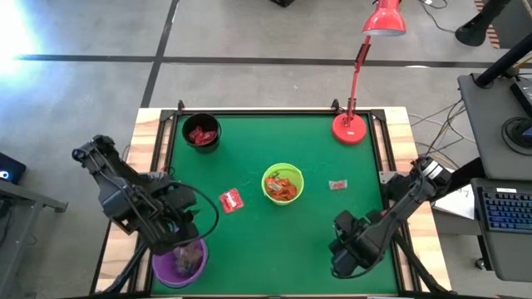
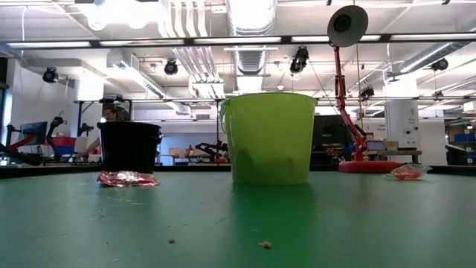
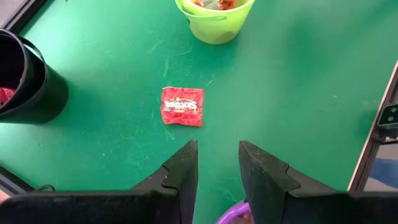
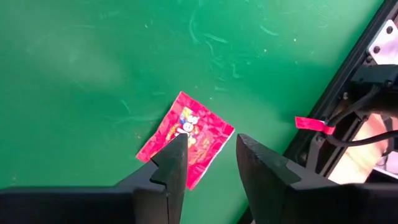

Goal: Sort candy
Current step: Put the red candy into the black bucket

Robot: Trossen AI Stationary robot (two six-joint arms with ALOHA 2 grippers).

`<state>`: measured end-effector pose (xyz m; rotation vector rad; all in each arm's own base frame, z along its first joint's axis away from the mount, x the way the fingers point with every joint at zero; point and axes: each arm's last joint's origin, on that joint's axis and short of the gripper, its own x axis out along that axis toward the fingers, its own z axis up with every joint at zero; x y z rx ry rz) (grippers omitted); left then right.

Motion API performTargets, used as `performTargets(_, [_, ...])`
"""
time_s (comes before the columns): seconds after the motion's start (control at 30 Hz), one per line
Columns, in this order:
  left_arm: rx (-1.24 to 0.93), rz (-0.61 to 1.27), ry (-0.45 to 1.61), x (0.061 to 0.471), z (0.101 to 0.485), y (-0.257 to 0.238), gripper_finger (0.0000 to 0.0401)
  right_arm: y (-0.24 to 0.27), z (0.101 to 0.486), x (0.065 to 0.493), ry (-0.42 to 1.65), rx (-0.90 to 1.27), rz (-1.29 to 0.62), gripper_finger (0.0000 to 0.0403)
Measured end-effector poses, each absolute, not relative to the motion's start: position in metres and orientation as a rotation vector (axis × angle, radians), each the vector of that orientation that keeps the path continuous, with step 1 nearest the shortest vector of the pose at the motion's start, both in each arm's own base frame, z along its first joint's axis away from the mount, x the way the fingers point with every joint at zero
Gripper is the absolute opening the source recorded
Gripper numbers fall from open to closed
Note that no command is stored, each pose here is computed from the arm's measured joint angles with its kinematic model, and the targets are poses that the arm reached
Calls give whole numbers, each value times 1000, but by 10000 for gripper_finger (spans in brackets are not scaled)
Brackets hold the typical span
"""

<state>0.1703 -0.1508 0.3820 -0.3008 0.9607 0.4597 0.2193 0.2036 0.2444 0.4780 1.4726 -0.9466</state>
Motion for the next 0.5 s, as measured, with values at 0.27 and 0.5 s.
performTargets(0.27, [-299,462,958,170,382,-151,99,208,242,224,1444,563,-921,115])
performTargets(0.5, [-277,465,931,171,382,-150,99,212,223,218,1514,672,-973,136])
